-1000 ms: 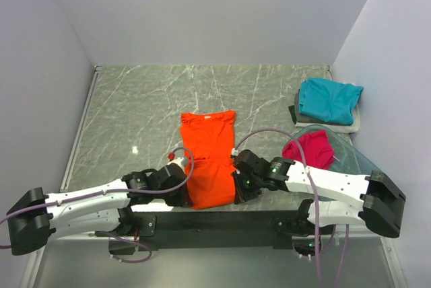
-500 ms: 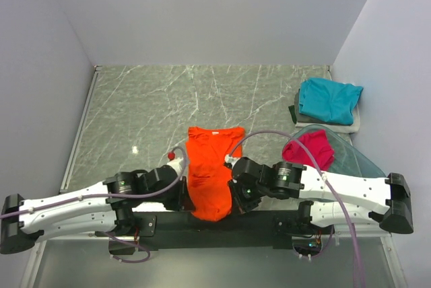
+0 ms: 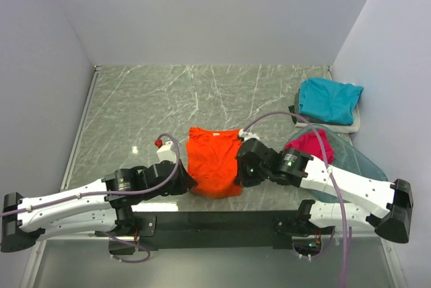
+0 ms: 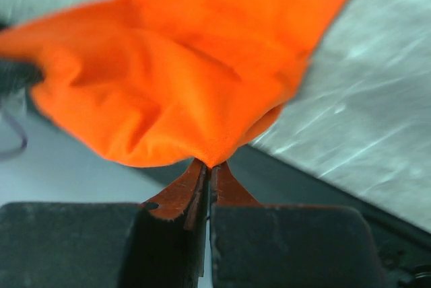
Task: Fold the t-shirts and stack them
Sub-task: Fold the tshirt
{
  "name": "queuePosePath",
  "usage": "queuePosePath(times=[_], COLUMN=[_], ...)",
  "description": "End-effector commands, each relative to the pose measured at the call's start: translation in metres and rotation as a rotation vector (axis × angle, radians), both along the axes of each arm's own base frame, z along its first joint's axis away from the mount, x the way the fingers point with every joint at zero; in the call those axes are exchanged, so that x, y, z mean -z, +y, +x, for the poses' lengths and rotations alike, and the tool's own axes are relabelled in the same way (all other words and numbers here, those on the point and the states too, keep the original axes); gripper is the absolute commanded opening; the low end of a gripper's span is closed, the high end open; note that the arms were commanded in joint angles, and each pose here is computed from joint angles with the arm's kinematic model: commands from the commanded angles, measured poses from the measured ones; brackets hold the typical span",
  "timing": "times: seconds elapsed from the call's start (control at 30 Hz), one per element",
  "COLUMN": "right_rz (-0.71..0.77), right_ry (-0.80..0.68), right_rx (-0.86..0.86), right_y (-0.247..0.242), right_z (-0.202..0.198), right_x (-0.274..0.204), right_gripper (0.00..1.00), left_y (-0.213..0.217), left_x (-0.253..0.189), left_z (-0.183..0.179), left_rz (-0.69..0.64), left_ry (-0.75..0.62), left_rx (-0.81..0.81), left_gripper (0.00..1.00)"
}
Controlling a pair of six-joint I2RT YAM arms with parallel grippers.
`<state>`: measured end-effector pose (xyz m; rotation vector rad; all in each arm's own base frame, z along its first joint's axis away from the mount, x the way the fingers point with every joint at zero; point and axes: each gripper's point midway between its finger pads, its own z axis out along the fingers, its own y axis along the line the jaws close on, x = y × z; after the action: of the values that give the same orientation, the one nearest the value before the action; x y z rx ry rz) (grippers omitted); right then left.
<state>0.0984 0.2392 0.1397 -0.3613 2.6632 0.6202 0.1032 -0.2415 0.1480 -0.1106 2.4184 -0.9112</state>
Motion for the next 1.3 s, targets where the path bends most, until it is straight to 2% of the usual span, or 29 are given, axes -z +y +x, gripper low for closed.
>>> queuePosePath(times=[0.0,0.2,0.43,0.6,0.83,1.27], right_rz=[0.009,-0.028,-0.057,-0.070,-0.096,-0.162], right_ry=[-0.137,-0.176,-0.221,-0.237,-0.238,-0.150], right_rx=[0.073,0.074,0.091,0.101,0.105,0.102], right_y=[-0.006,-0.005,-0.003,-0.007,-0.010,-0.009], right_z=[0.042,0.076,0.110,0.131,0.158,0.203], right_x=[-0.022,-0.019,-0.021,-0.025,-0.017,0.043], right_gripper=[0.00,0.00,0.00,0.00,0.00,0.00], left_y=[-0.005,-0.016,-0.004,-0.002,-0.008,-0.004], left_x=[-0.024,-0.035,-0.028,-0.033,-0.017,0.033], left_z=[0.032,0.085,0.127,0.146,0.172,0.215], left_rz=[-0.055,-0.092,-0.003,-0.007,0.006,0.117], left_ry=[-0.110,-0.194,-0.213,-0.237,-0.221,-0.177], left_rx=[-0.124,-0.154,-0.189,-0.166,-0.136,-0.125], left_gripper=[0.00,0.00,0.00,0.00,0.00,0.00])
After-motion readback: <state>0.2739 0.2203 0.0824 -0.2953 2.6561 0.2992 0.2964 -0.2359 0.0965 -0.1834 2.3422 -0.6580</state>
